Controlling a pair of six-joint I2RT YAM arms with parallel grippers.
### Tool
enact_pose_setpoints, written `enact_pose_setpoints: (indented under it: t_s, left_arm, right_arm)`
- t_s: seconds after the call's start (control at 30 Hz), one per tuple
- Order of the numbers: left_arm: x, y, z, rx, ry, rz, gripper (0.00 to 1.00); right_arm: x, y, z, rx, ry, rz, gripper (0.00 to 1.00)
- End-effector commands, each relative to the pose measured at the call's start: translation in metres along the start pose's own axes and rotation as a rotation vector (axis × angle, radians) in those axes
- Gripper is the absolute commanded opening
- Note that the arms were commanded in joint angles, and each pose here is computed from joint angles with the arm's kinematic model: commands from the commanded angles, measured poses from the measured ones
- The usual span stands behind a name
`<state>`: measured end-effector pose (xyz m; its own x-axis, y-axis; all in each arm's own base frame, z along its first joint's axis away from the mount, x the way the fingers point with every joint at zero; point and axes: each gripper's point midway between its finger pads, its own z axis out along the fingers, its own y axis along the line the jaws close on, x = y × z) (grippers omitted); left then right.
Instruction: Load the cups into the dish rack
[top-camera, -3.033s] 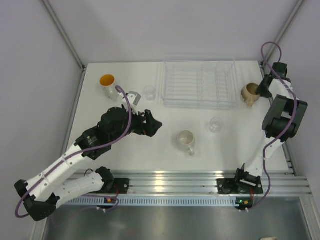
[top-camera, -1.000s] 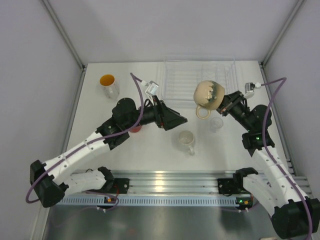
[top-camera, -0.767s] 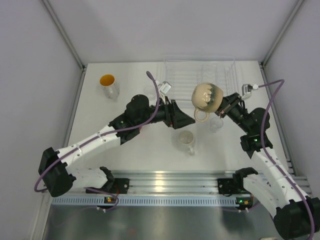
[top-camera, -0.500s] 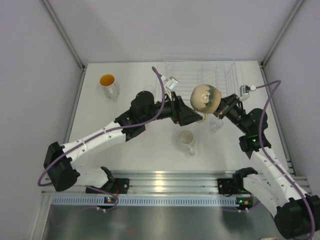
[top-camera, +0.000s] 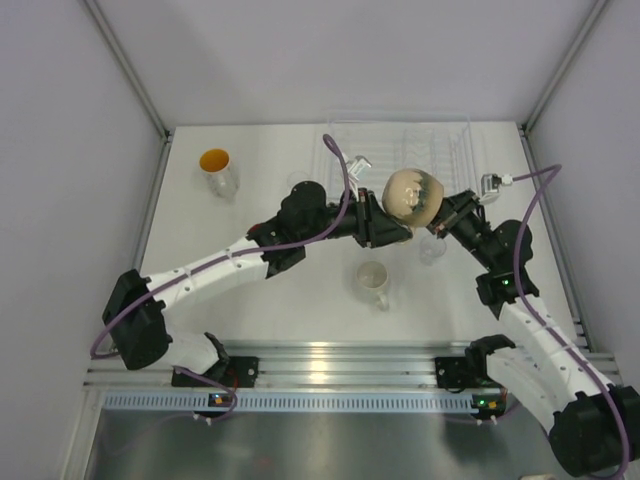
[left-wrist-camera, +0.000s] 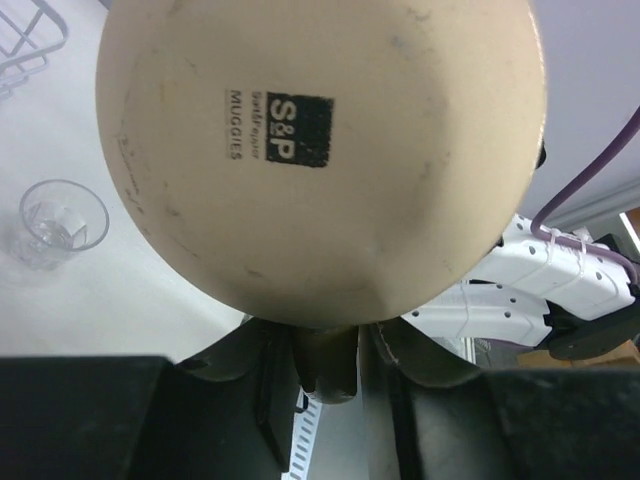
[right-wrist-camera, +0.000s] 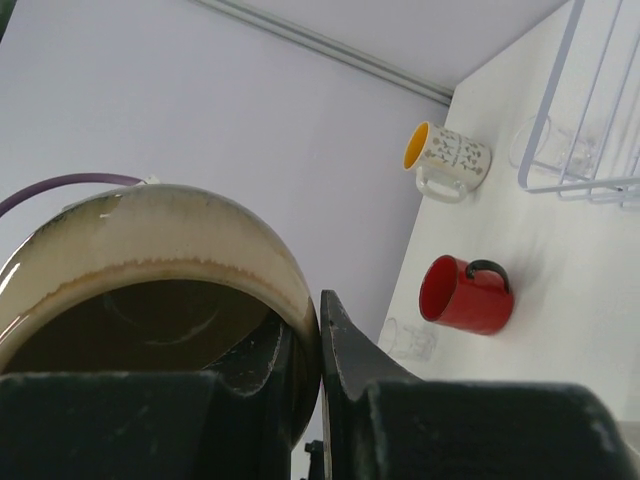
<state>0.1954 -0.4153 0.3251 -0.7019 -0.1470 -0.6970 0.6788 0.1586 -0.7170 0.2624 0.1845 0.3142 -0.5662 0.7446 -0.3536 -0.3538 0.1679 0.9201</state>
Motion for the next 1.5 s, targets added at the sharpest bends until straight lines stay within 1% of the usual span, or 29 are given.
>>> enact_pose_setpoints:
  t_s: [0.0, 0.03, 0.07, 0.17, 0.27, 0.37, 0.4, 0.47, 0.5, 0.57, 0.6, 0.63, 0.67, 0.7, 0.77, 0.8, 0.87, 0.9, 0.97, 1.0, 1.1, 1.13, 1.17, 1.23, 1.27, 1.33, 1.37, 1.43, 1.47]
  left_arm:
    - [-0.032, -0.027, 0.006, 0.081, -0.099, 0.037, 0.31]
    - [-0.034, -0.028, 0.007, 0.084, -0.104, 0.034, 0.27]
    - [-0.034, -0.028, 0.008, 0.084, -0.104, 0.032, 0.16]
    - [-0.037, -0.024, 0.01, 0.067, -0.119, 0.031, 0.0]
    - [-0.045, -0.023, 0.008, 0.044, -0.157, 0.058, 0.0]
    - [-0.056, -0.026, 0.003, 0.03, -0.2, 0.11, 0.0]
    - [-0.058, -0.026, 0.002, 0.027, -0.21, 0.132, 0.0]
    - [-0.065, -0.026, 0.0, 0.006, -0.233, 0.15, 0.0]
    - [-0.067, -0.025, 0.0, -0.011, -0.231, 0.168, 0.0]
    - [-0.071, -0.02, 0.001, -0.047, -0.231, 0.182, 0.0]
    - [-0.071, -0.015, 0.002, -0.074, -0.219, 0.199, 0.0]
    - [-0.076, -0.018, 0.002, -0.08, -0.225, 0.214, 0.0]
    - [-0.079, -0.014, 0.003, -0.102, -0.231, 0.224, 0.0]
    - [-0.082, -0.012, 0.003, -0.117, -0.236, 0.251, 0.0]
    - [-0.089, -0.007, 0.003, -0.166, -0.245, 0.272, 0.0]
    - [-0.092, -0.002, 0.003, -0.192, -0.248, 0.305, 0.0]
    - [-0.099, 0.003, 0.001, -0.239, -0.253, 0.339, 0.0]
    - [-0.105, 0.014, 0.002, -0.293, -0.267, 0.372, 0.0]
    - [-0.114, 0.021, 0.001, -0.347, -0.272, 0.405, 0.0]
    - [-0.122, 0.031, -0.002, -0.404, -0.289, 0.438, 0.0]
    - [-0.134, 0.05, 0.002, -0.477, -0.291, 0.482, 0.0]
    - [-0.134, 0.062, 0.007, -0.499, -0.28, 0.482, 0.0]
    - [-0.145, 0.067, 0.005, -0.514, -0.296, 0.481, 0.0]
    - [-0.152, 0.081, 0.008, -0.527, -0.294, 0.475, 0.0]
    - [-0.155, 0.103, 0.011, -0.558, -0.283, 0.468, 0.0]
    - [-0.167, 0.117, 0.014, -0.58, -0.285, 0.483, 0.0]
    - [-0.172, 0.138, 0.018, -0.612, -0.279, 0.481, 0.0]
    - [-0.178, 0.159, 0.019, -0.656, -0.276, 0.497, 0.0]
    - [-0.181, 0.182, 0.021, -0.696, -0.269, 0.499, 0.0]
  right_arm:
    - [-0.004, 0.035, 0.0, -0.146, -0.025, -0.066, 0.0]
    - [-0.003, 0.035, 0.0, -0.146, -0.023, -0.063, 0.0]
    - [-0.002, 0.033, 0.0, -0.145, -0.02, -0.065, 0.0]
    - [0.0, 0.028, 0.002, -0.136, -0.01, -0.067, 0.0]
    - [0.001, 0.026, 0.002, -0.132, -0.004, -0.077, 0.01]
    - [0.001, 0.025, 0.002, -0.119, -0.002, -0.092, 0.17]
    - [0.001, 0.025, 0.002, -0.112, 0.0, -0.097, 0.3]
    - [-0.001, 0.023, 0.002, -0.09, 0.002, -0.113, 0.39]
    - [-0.002, 0.023, 0.002, -0.082, -0.003, -0.121, 0.45]
    - [-0.003, 0.019, 0.002, -0.046, 0.001, -0.136, 0.51]
    - [-0.005, 0.018, 0.001, -0.031, -0.007, -0.145, 0.56]
    - [-0.008, 0.018, 0.001, -0.015, -0.014, -0.153, 0.59]
    - [-0.007, 0.01, -0.002, 0.027, -0.011, -0.164, 0.63]
    - [-0.01, 0.005, -0.002, 0.064, -0.026, -0.167, 0.72]
    - [-0.016, 0.0, -0.005, 0.115, -0.043, -0.207, 0.8]
    - [-0.017, -0.011, -0.011, 0.181, -0.047, -0.202, 0.87]
    - [-0.021, -0.014, -0.016, 0.222, -0.06, -0.245, 0.93]
    - [-0.023, -0.019, -0.022, 0.26, -0.076, -0.251, 0.99]
    - [-0.026, -0.016, -0.03, 0.281, -0.092, -0.289, 0.99]
    - [-0.031, -0.016, -0.033, 0.298, -0.116, -0.302, 0.99]
    - [-0.036, -0.012, -0.043, 0.333, -0.14, -0.339, 0.99]
    - [-0.037, -0.009, -0.046, 0.342, -0.144, -0.355, 0.99]
    - [-0.039, -0.006, -0.049, 0.343, -0.153, -0.367, 0.99]
    - [-0.043, 0.002, -0.053, 0.341, -0.173, -0.4, 1.0]
    - [-0.044, 0.005, -0.056, 0.338, -0.177, -0.411, 0.99]
    - [-0.045, 0.012, -0.059, 0.326, -0.182, -0.443, 0.99]
    - [-0.045, 0.014, -0.062, 0.326, -0.185, -0.45, 0.99]
    - [-0.048, 0.017, -0.066, 0.333, -0.2, -0.474, 0.99]
    - [-0.048, 0.017, -0.07, 0.339, -0.205, -0.482, 0.99]
